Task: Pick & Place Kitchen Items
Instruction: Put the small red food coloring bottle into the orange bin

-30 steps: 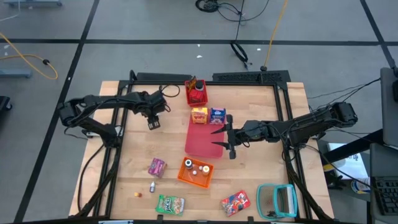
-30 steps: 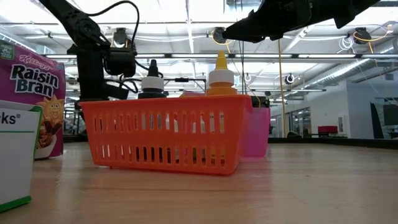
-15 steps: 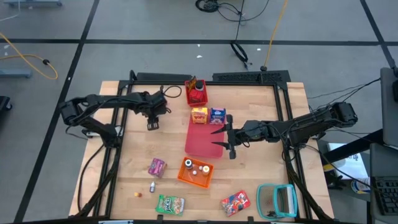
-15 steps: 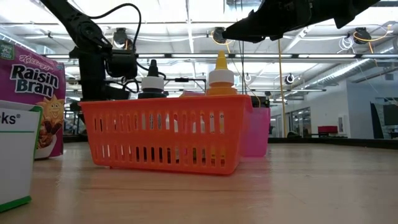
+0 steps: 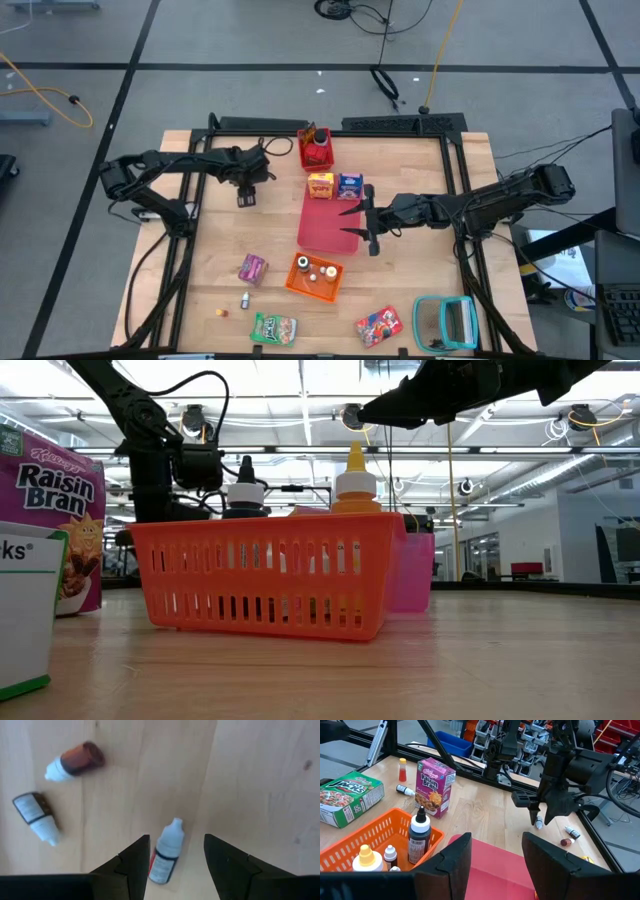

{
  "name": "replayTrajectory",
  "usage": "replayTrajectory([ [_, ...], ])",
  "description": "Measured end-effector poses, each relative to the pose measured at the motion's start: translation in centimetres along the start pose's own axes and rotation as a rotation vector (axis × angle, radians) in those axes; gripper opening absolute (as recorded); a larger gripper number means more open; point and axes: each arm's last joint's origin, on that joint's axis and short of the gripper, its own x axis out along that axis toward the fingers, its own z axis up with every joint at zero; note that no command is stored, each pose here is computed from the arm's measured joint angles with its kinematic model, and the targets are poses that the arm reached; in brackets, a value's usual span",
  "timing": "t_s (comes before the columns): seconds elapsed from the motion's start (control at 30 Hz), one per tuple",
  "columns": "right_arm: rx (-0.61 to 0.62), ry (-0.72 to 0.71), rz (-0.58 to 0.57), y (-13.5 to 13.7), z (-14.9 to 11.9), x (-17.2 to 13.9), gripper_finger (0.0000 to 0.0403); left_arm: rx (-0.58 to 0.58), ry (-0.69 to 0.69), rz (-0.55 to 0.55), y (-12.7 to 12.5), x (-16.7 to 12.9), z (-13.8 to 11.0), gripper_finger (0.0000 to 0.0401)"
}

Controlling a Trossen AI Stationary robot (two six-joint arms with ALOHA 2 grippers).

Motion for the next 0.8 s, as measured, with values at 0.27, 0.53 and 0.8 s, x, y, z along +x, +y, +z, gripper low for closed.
replayTrajectory([
  [0.27,0.004,0.000,0.000,0.0,0.0,0.0,0.0169,0.021,-0.007,-0.002,0.0,0.0,0.1,0.0112],
  [0.53,0.004,0.000,0.000,0.0,0.0,0.0,0.0169,0.010,-0.012,-0.007,0.0,0.1,0.1,0.0039],
  [0.8,0.004,0.000,0.000,0.0,0.0,0.0,0.0169,-0.045,-0.035,-0.029,-0.5,1.0,-0.5,0.0006],
])
